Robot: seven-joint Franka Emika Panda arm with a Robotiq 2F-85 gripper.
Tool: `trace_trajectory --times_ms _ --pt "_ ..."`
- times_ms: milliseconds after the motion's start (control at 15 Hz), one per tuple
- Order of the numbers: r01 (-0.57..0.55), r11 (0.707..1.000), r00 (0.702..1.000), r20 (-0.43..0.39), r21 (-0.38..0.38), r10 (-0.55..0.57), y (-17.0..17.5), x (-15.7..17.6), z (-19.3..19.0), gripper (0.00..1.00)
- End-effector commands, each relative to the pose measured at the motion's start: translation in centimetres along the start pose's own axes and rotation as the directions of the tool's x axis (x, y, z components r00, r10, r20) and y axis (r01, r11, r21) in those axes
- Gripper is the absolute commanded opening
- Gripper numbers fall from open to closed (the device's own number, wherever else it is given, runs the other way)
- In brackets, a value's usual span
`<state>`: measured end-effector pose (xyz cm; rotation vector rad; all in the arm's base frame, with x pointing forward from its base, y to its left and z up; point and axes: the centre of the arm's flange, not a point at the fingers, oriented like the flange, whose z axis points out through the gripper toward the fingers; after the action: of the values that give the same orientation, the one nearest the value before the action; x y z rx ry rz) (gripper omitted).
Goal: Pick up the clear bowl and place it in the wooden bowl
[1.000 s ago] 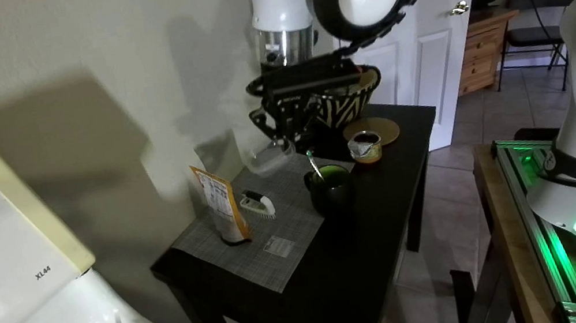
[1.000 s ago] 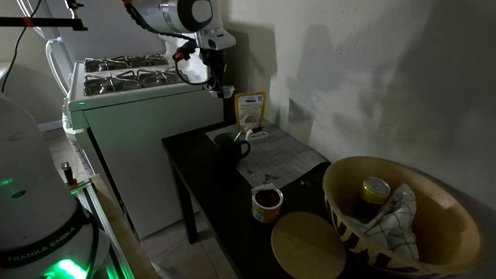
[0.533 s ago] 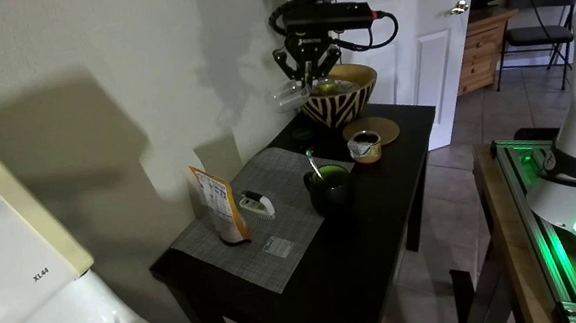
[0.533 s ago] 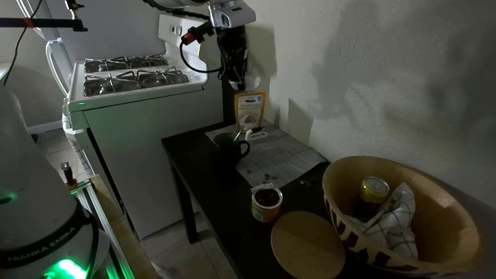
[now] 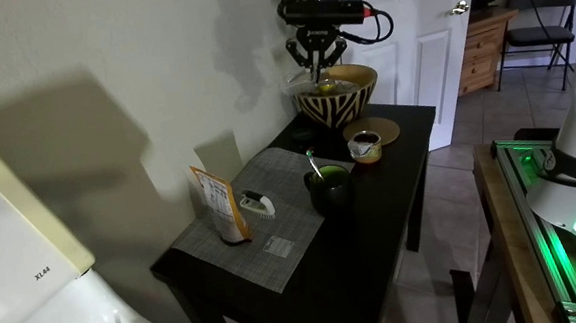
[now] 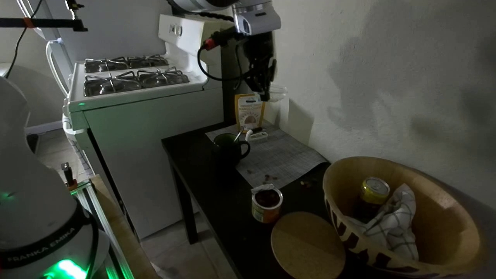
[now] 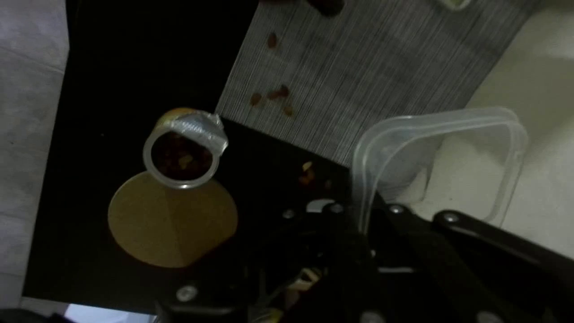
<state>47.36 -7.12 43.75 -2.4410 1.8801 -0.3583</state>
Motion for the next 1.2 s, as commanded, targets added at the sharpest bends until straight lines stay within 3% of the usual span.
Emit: trace_trajectory --times_ms 0,200,533,933,1000,1133 --pt "-0.195 0.981 0.980 -0.047 0.016 0.196 2.8 8.5 1.0 0.02" --pt "-0.358 0.934 0.930 -0.082 0.018 0.358 6.5 16.1 2.6 0.02" --pt "-0.566 0.824 0.814 -0.143 0.017 0.562 10.6 26.0 6.1 0.02" --pt "-0.753 0.658 0.643 -0.230 -0.014 0.730 10.5 34.8 10.9 0.02" --pt "-0.770 0.638 0.621 -0.245 -0.011 0.744 10.0 36.2 11.3 0.02" --pt "-0.774 0.633 0.612 -0.267 -0.010 0.744 9.0 38.1 12.3 0.02"
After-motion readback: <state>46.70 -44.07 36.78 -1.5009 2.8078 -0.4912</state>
